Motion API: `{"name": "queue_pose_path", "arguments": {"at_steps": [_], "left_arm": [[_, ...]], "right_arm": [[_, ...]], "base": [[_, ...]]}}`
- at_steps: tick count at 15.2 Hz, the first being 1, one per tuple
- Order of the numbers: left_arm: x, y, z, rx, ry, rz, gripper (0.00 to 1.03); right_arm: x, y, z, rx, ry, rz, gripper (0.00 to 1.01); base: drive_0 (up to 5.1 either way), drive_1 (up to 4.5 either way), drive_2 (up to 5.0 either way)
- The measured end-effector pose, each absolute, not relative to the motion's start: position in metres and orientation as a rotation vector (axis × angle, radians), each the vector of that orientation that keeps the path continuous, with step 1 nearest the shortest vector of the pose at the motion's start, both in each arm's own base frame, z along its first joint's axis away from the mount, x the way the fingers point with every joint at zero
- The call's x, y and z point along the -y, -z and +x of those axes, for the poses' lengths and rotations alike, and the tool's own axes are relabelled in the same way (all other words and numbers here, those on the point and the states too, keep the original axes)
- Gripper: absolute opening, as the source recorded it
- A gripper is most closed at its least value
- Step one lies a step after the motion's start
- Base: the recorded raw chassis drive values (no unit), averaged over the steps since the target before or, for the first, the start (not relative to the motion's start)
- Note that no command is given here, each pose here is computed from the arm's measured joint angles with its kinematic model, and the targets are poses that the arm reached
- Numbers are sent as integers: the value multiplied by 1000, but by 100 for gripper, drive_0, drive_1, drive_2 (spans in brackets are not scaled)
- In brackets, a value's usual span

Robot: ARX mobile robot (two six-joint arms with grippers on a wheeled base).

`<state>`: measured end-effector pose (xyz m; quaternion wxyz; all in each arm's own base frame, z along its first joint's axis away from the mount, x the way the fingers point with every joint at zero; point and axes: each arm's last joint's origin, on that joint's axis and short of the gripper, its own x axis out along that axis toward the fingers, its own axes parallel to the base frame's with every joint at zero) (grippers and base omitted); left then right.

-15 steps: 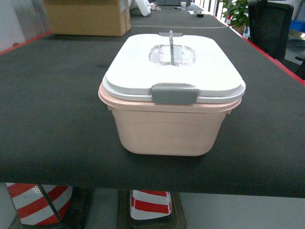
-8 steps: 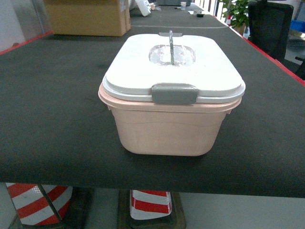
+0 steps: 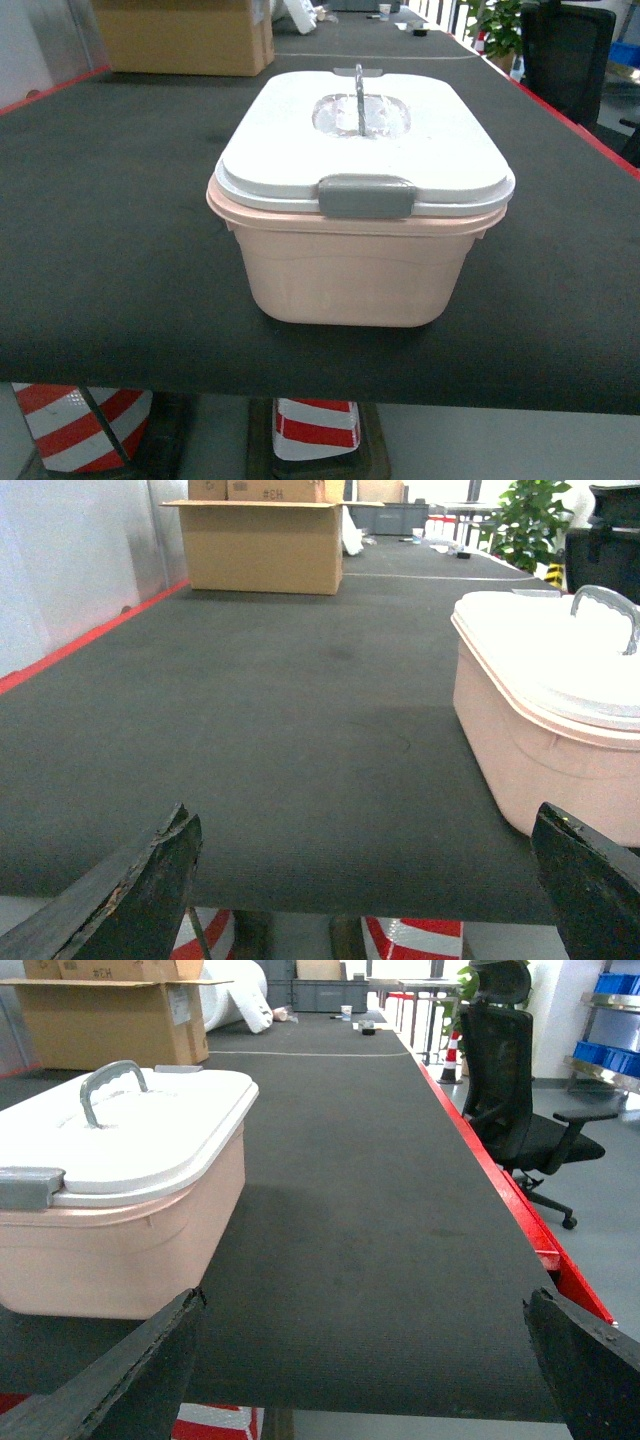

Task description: Pick capacitor and pack into box

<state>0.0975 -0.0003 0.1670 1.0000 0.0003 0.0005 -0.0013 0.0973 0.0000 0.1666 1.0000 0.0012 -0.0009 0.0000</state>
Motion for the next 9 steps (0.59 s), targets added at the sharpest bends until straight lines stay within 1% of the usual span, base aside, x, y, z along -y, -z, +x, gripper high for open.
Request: {"name": "queue_pose_path", "arguments": {"at_steps": [9], "left_arm": [[0, -167, 98, -1, 3, 1, 98]], "right_arm": [[0, -167, 97, 2, 0, 2, 98]], "base": [[0, 0, 0]]}}
